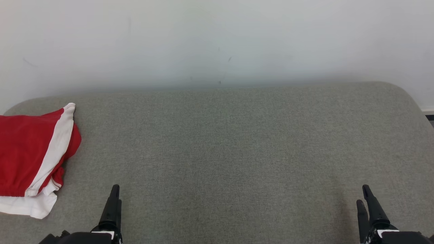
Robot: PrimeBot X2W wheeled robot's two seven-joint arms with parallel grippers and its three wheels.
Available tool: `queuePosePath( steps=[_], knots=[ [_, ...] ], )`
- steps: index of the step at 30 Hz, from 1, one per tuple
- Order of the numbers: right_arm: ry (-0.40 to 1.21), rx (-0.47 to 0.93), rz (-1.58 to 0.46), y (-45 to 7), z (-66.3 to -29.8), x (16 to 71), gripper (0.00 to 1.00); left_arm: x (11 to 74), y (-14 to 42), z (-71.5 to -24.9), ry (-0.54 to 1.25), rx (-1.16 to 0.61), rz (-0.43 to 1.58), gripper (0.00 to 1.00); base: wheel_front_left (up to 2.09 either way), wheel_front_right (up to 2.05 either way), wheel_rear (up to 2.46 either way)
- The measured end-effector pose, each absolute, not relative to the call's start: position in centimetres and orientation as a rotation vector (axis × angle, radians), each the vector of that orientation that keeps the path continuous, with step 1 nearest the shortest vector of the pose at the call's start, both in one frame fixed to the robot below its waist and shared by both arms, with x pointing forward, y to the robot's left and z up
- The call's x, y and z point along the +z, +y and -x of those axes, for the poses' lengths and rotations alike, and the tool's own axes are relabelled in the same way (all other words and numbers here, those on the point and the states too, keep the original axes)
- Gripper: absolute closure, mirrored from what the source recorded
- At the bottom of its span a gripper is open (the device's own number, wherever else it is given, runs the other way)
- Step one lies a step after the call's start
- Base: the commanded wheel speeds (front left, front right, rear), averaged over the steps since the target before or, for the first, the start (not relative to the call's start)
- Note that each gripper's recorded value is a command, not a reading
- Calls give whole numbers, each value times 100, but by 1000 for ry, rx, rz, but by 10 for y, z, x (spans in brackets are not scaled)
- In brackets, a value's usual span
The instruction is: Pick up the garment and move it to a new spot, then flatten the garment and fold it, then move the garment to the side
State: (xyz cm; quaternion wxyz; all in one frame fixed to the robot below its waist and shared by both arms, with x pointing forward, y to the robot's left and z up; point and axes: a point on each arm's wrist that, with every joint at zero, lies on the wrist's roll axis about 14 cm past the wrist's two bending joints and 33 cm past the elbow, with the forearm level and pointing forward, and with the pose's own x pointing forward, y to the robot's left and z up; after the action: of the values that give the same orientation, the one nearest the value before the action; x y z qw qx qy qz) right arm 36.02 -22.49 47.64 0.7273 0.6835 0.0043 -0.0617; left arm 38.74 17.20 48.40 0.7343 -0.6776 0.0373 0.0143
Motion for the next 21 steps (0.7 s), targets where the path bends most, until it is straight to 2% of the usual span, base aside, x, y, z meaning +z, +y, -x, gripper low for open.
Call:
queuePosePath(
  steps=[11, 21],
  knots=[
    [26, -124, -1303, -218, -363, 478, 0, 491, 188, -388, 26, 53, 1278, 0, 0, 0, 0],
    [29, -109, -1060, -215, -365, 482, 0, 493, 183, -387, 44, 52, 1015, 0, 0, 0, 0]
  ],
)
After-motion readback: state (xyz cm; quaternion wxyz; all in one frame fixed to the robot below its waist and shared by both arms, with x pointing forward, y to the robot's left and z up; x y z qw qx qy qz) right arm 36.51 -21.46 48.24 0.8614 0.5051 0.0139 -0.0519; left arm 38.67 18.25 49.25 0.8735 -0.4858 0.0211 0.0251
